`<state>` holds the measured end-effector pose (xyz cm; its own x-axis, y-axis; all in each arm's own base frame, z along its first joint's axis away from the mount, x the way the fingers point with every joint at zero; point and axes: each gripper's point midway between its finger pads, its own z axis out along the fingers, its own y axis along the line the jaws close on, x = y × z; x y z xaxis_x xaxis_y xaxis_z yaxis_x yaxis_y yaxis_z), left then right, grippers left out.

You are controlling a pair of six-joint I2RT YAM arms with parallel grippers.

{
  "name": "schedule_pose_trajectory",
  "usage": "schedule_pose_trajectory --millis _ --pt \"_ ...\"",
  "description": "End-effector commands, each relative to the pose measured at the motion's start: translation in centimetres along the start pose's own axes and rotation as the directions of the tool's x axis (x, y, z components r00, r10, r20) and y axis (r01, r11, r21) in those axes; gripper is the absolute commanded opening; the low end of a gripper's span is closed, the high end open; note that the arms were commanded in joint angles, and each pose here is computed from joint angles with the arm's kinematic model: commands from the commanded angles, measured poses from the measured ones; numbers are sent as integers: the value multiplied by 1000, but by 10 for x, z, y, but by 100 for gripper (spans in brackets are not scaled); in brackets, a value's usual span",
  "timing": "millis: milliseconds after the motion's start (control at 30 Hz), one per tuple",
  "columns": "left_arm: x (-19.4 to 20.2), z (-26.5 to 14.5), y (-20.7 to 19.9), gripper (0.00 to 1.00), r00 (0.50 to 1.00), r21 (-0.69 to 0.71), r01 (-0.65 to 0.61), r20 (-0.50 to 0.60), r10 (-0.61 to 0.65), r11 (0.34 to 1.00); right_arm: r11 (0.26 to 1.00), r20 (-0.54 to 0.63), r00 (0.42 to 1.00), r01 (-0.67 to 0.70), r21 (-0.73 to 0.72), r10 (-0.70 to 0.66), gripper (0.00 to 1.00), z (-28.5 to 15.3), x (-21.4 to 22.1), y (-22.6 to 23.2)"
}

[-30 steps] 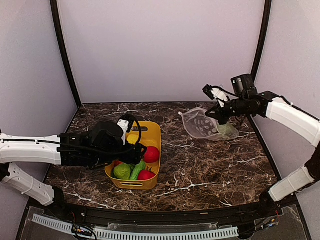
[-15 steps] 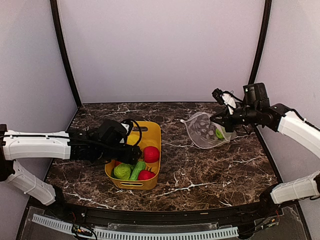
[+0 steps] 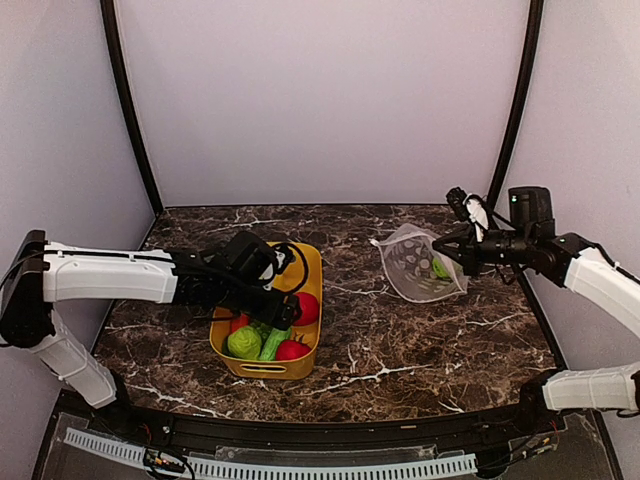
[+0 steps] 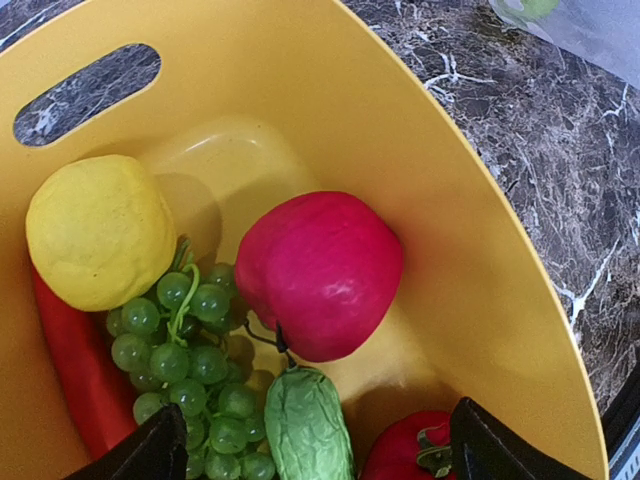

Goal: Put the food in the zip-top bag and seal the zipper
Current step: Pick up the fake vegetable from the bin.

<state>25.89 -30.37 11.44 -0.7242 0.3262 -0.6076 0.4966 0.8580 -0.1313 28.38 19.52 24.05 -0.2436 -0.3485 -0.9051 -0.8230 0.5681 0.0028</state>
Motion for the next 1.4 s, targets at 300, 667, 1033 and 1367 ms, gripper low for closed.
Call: schedule_pose_trajectory --millis 300,667,1033,1367 --pt "-24 7 -7 86 991 269 114 -93 -92 956 1000 65 998 -9 15 8 0 -13 -3 -6" --pt "-33 32 -5 80 972 209 168 -199 -126 963 1000 64 998 -16 10 15 0 -11 -1 -7" --pt "-27 49 14 74 953 62 204 -242 -184 977 1000 52 998 -21 9 21 0 -7 4 -9" --pt "-19 62 -19 82 955 108 93 -291 -58 990 1000 45 999 -26 8 26 0 -4 6 -10"
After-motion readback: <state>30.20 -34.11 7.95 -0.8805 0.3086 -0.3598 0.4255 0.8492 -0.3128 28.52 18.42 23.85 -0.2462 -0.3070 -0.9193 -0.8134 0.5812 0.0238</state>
